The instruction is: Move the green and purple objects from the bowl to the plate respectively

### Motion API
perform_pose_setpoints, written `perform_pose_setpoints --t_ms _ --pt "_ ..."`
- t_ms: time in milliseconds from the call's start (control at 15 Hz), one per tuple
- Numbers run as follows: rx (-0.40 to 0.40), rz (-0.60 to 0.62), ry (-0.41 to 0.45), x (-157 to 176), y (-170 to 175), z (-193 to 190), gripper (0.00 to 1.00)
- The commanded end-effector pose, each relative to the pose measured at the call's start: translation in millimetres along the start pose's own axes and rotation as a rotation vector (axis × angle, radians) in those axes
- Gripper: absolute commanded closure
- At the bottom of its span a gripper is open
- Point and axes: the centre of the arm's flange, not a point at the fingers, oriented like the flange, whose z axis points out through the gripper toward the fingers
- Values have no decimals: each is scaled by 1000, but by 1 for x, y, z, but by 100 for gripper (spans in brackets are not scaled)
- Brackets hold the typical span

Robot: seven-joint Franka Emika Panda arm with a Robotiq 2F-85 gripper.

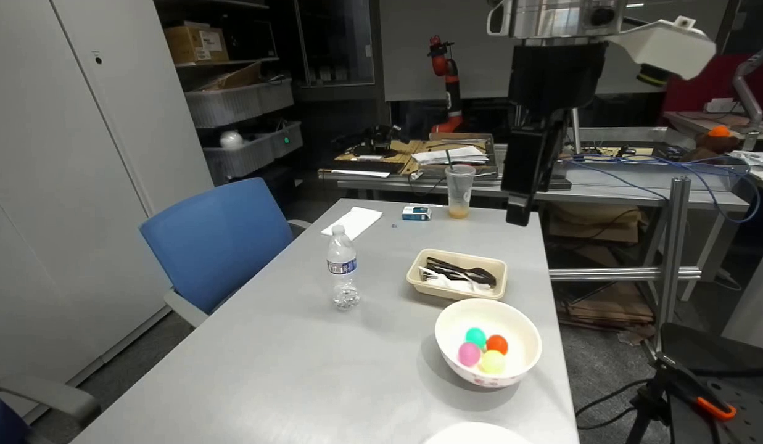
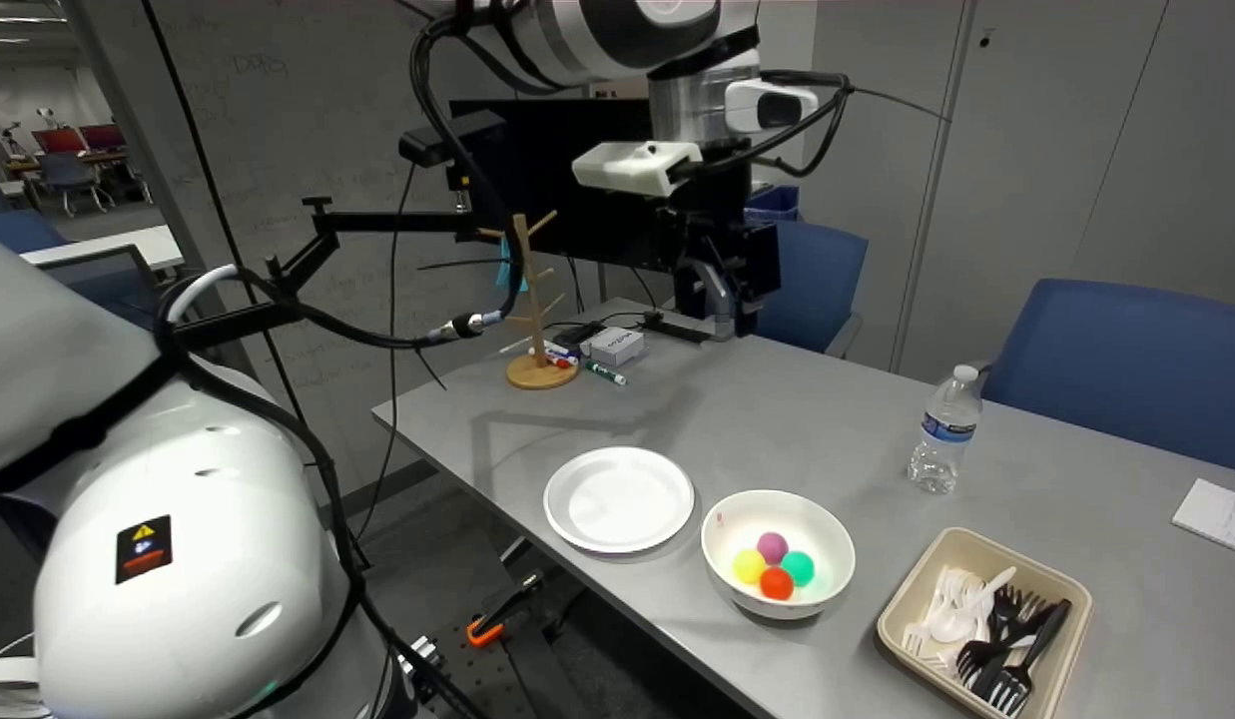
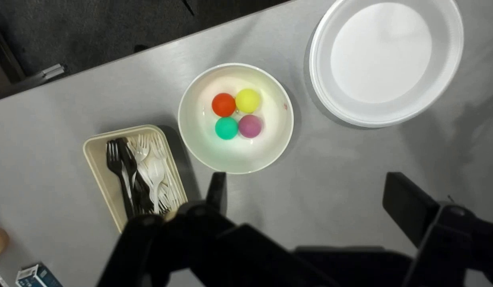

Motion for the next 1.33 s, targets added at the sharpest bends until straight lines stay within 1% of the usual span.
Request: perform_pose_setpoints --t_ms 0,267,533,600,667,933,1133,1200,1267 --pt "0 2 -4 -1 1 2 0" --pt "0 4 -4 -1 1 2 0" --pt "-14 88 -30 -3 -2 3 0" --pt "-17 107 -38 -16 -23 43 0" --pt "-22 130 -45 -17 -25 52 0" --pt "-44 216 -81 -32 -32 115 0" --pt "-60 276 -111 -37 -21 142 0" --pt "-49 230 -116 -38 -27 128 0" --pt "-52 246 -126 -40 -24 135 0"
